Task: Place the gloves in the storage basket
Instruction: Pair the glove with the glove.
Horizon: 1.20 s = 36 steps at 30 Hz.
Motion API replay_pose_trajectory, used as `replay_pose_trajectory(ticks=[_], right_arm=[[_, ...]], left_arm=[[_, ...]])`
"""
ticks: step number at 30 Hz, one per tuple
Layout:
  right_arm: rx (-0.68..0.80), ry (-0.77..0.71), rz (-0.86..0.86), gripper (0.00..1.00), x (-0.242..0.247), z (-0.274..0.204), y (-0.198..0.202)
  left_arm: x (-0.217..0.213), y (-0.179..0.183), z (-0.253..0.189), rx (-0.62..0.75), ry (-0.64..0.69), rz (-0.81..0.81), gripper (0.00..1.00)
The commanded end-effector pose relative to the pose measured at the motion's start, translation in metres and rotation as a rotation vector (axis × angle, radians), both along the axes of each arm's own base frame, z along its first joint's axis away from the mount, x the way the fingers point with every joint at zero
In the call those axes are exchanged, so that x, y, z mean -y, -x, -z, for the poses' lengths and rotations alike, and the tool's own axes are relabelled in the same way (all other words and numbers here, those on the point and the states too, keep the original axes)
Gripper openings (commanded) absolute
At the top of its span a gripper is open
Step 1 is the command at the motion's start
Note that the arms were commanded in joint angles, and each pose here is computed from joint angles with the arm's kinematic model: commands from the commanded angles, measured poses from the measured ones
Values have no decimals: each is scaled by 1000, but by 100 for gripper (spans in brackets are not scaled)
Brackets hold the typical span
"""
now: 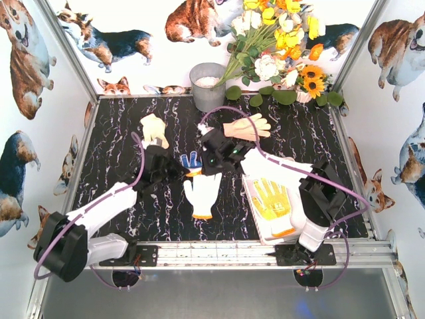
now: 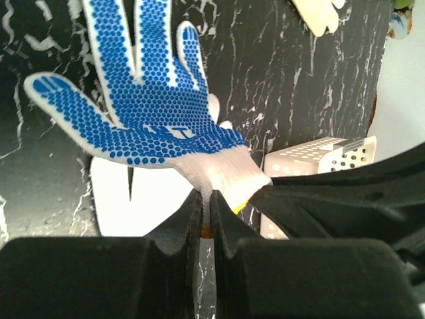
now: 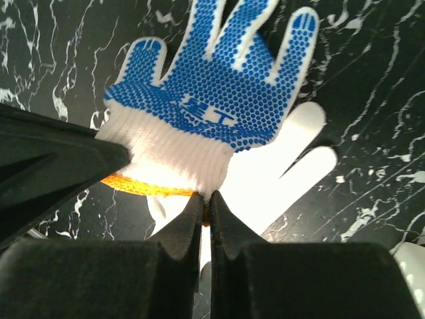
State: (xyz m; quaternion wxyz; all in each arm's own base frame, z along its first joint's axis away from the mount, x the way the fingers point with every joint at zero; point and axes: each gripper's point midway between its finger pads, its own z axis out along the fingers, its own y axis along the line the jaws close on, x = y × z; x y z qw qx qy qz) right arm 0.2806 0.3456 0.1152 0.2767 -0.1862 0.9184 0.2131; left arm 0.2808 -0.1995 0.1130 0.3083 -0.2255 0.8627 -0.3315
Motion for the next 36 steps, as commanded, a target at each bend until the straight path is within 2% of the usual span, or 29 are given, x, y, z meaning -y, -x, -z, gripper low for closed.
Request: replay_pose_trajectory(ticks=[1,8,15,23,27,29,32,36], right_arm=[[48,-91,50,0,10,-42,-27],[110,-61,102,0,29,-50,-47],[212,-96,146,0,45,-85,-82],[290,-99,172,0,60,-114,-108],[284,-26,166,0,71,-99,-104],[220,-2,199,0,80,-84,-93],[162,-88,217,0,74,-73,-78],[139,-173,207,0,62,-68,-73]], left_arm=[[2,-13,-4,15,-22,47,0],[12,-46,-17,63,-13,76,0],[37,-103,-49,169,-59,151,0],[54,-142,-70,251,-91,204,0],[60,-138,-58,248,-89,226,0],[65,-128,-45,217,-74,230,0],[78,-117,-38,193,5,239,0],[81,-114,-33,153,-24,283,0]])
